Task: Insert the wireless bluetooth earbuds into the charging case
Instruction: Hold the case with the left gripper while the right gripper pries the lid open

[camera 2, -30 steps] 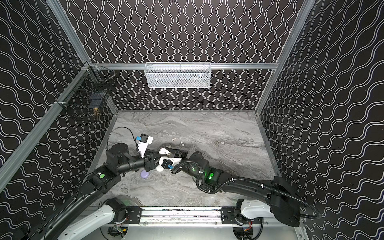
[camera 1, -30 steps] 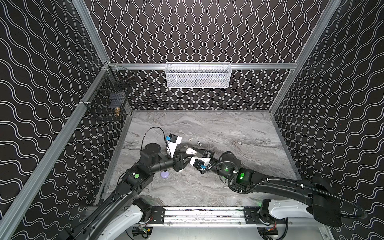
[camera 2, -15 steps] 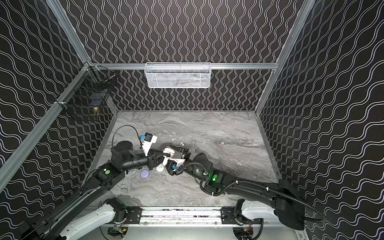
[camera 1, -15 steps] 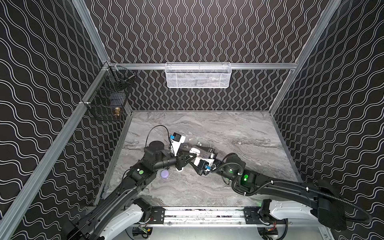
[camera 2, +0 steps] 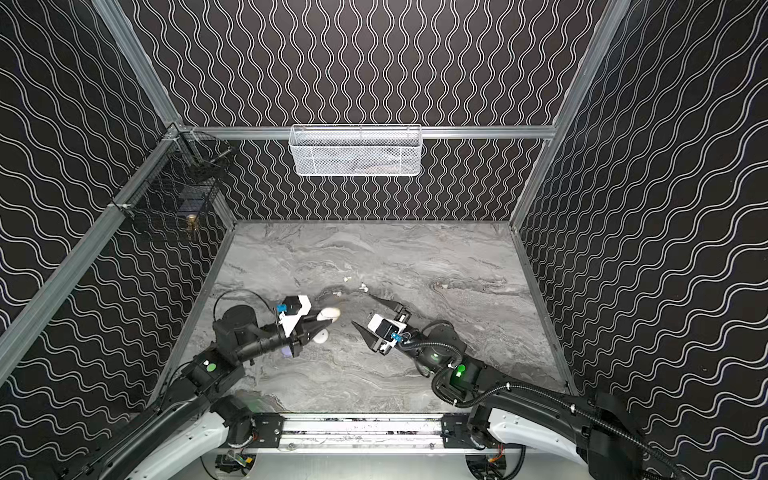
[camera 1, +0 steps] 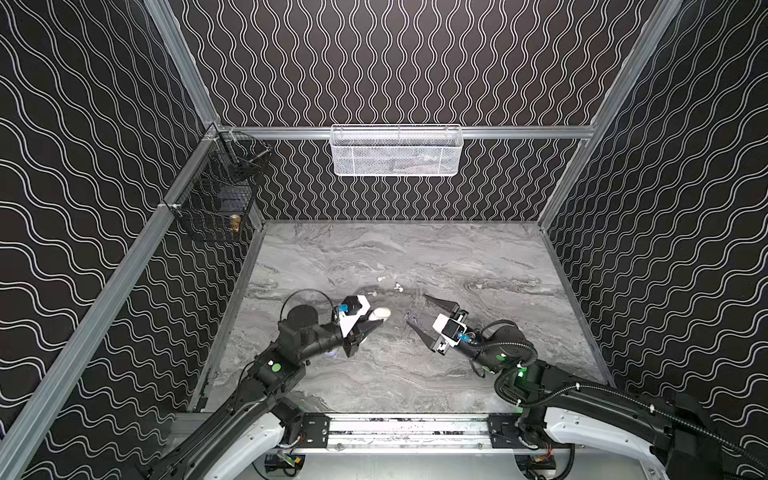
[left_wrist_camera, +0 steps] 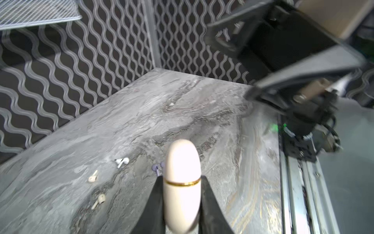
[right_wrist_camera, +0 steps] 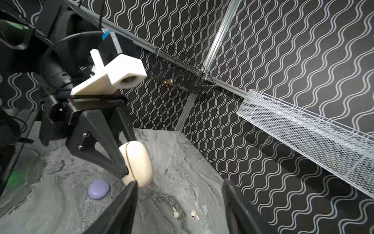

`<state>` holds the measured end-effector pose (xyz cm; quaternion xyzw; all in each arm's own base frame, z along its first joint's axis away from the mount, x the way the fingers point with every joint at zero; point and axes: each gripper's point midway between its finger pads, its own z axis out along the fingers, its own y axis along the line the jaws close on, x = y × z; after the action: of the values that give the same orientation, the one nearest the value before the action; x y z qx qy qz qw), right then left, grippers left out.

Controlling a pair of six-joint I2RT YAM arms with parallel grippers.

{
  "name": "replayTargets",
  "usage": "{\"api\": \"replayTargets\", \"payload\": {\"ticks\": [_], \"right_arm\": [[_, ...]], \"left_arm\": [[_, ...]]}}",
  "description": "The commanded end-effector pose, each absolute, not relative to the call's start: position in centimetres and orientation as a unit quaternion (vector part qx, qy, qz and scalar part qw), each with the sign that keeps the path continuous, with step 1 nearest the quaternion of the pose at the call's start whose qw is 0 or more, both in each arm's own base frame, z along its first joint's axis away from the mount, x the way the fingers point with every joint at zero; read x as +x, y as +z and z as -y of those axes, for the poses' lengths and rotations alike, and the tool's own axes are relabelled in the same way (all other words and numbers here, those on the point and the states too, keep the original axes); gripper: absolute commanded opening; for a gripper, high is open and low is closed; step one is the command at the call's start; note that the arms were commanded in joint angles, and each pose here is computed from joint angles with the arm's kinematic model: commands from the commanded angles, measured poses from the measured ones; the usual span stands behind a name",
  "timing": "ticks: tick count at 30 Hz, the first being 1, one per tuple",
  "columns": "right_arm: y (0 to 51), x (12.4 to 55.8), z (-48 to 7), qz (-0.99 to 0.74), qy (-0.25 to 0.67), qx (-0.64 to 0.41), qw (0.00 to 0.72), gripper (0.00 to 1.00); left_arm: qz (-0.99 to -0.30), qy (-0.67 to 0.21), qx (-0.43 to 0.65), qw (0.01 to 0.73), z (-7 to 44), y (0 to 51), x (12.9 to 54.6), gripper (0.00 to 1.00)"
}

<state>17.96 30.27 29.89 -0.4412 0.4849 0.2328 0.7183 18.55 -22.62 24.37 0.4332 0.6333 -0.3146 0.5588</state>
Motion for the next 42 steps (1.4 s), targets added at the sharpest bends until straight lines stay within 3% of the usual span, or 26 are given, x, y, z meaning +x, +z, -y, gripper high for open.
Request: {"api": "replayTargets", "payload": {"ticks": [1, 17, 26, 42], "right_arm": [[30.8, 17.1, -31.5, -0.47, 0.282, -0.443, 0.71, 0.65], [29.3, 16.5, -33.8, -0.464, 0.307, -0.484, 0.675, 0.64], [28.5, 18.6, -34.2, -0.492, 0.274, -0.468, 0.682, 0.64], [30.7, 19.8, -33.3, -0.505, 0.273, -0.413, 0.707, 0.52]], "left_arm": [[-0.558, -0.326, 0.492, 0.582, 23.4, 25.9, 16.5, 0.0], [-0.555, -0.333, 0.514, 0.562, 24.0, 25.2, 16.3, 0.0], [-0.543, -0.341, 0.52, 0.565, 23.9, 25.8, 15.6, 0.0], [-0.539, -0.333, 0.514, 0.578, 23.6, 26.0, 15.5, 0.0]]}}
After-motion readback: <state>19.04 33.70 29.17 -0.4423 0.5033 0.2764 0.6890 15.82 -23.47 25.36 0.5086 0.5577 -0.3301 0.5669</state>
